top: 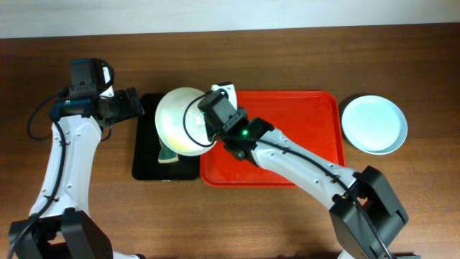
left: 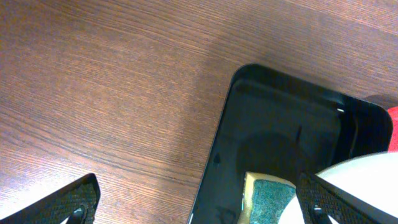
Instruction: Clean dirty plates on tray and stack at the side
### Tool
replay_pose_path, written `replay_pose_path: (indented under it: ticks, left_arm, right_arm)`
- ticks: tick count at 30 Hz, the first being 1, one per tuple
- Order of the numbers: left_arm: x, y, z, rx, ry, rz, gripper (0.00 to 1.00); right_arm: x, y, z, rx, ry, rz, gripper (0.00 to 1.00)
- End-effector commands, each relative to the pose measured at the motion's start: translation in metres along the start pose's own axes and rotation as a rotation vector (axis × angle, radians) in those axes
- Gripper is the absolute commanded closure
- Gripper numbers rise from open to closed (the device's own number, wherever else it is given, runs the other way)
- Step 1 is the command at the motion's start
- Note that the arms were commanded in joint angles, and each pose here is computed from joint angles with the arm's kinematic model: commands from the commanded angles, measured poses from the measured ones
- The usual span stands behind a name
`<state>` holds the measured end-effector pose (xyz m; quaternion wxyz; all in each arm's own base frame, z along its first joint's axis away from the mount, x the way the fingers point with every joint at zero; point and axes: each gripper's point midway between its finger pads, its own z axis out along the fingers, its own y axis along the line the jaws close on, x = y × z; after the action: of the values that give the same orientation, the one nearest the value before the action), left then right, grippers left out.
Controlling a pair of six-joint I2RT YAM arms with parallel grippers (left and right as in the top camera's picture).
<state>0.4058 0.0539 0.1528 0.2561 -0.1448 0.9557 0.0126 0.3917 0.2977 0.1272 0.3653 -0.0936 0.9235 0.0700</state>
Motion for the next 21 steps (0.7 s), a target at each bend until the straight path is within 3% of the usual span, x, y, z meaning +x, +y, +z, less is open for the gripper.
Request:
replay_pose_path:
  ticks: [1,7,17,21]
  left_arm:
    - [-0.005,0.001,-0.004,-0.005,-0.015,-0.001,0.01]
    - [-0.005,0.001,-0.004,-0.005,-0.015,-0.001,0.01]
    - [-0.005,0.001,-0.004,-0.005,-0.015,-0.001,0.01]
    - [-0.005,0.001,-0.004,-0.005,-0.015,-0.001,0.01]
  right_arm:
    - [-0.043,-0.007,-0.022,0.141,-0.171,-0.099,0.96]
    - [-0.095,0.007,-0.05,0.208,-0.352,-0.249,0.96]
    - [-0.129,0.031,-0.07,0.226,-0.495,-0.476,0.96]
    - [-0.142,0.019,-0.082,0.323,-0.551,-0.425,0.96]
